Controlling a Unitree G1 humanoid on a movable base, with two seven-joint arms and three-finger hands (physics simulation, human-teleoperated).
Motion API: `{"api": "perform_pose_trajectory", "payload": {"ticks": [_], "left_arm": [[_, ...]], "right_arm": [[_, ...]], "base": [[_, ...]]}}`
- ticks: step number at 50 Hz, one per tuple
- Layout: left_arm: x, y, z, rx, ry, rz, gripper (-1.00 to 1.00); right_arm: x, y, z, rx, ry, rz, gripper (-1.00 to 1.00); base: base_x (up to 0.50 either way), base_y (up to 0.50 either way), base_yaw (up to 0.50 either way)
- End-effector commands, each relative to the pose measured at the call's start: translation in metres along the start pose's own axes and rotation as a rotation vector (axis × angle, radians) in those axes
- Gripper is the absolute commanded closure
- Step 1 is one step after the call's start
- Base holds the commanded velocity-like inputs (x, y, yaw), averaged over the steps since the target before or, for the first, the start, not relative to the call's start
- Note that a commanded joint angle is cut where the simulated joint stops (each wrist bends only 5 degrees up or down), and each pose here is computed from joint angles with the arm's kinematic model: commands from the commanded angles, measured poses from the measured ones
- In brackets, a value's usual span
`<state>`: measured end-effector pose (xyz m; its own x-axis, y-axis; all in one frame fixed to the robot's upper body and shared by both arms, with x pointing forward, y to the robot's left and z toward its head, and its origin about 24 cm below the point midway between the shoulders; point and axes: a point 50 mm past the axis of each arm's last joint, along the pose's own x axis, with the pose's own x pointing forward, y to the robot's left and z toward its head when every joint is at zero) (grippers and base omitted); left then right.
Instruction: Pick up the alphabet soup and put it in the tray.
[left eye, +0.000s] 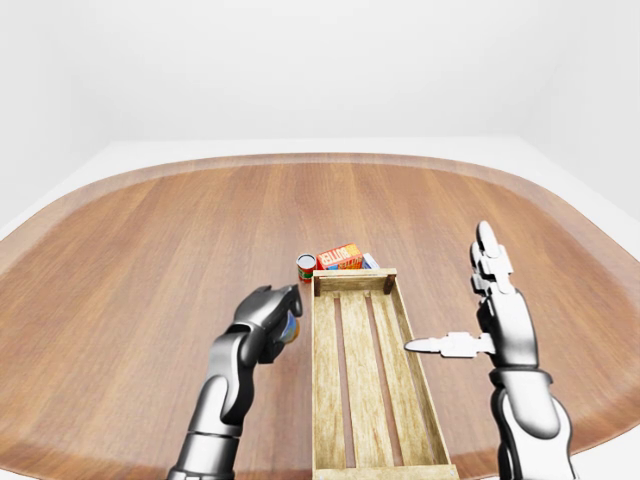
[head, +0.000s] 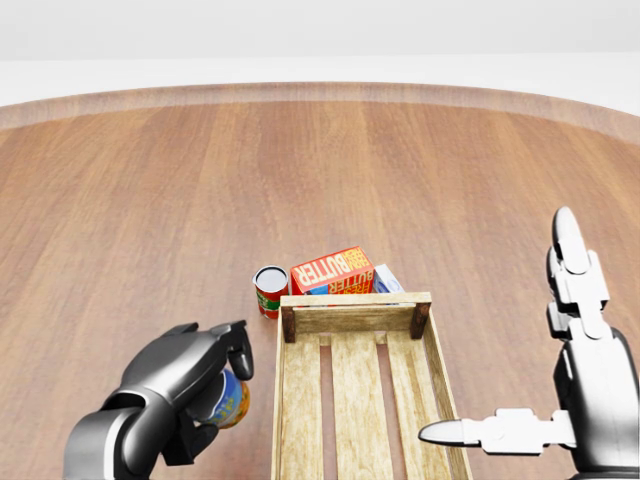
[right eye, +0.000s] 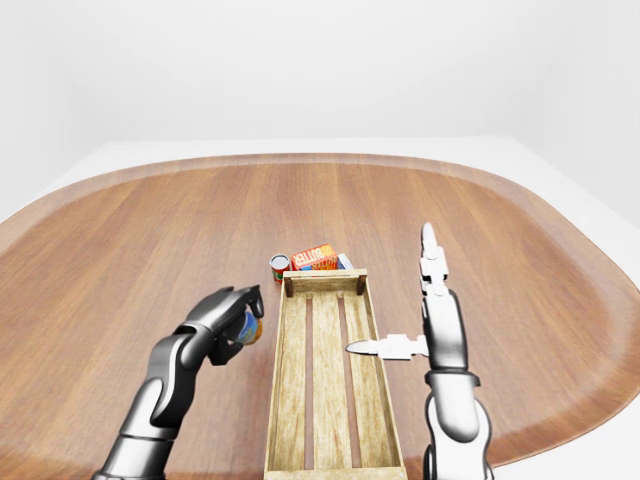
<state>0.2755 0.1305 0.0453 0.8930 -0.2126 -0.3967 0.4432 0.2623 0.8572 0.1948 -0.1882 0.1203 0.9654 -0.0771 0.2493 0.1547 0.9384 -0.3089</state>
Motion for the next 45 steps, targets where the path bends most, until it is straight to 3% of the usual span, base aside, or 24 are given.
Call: {"api": "perform_pose_trajectory", "payload": {"ticks": [1, 14, 23, 45], "left_arm": [[-0.017, 0.017, 0.011, 0.016, -0.032, 0.047, 1.0], [-0.035, 0.034, 0.027, 0.082, -0.065, 0.083, 1.0], [-0.039, 0.045, 0.038, 0.115, -0.076, 0.142, 1.0], [-0.045, 0.05, 0.053, 0.134, -0.112, 0.187, 1.0]], "right_arm": [[-0.001, -0.001, 0.0, -0.001, 0.0, 0.0, -1.0], [-0.002, -0.001, 0.001, 0.0, -0.003, 0.0, -1.0], [-0.002, -0.001, 0.002, 0.0, -0.004, 0.002, -1.0], [-0.003, -0.001, 0.004, 0.001, -0.011, 0.001, -1.0]], "base": [[0.0, 0.0, 0.0], [0.0, 0.0, 0.0], [0.0, 0.0, 0.0], [0.0, 0.0, 0.0]]}}
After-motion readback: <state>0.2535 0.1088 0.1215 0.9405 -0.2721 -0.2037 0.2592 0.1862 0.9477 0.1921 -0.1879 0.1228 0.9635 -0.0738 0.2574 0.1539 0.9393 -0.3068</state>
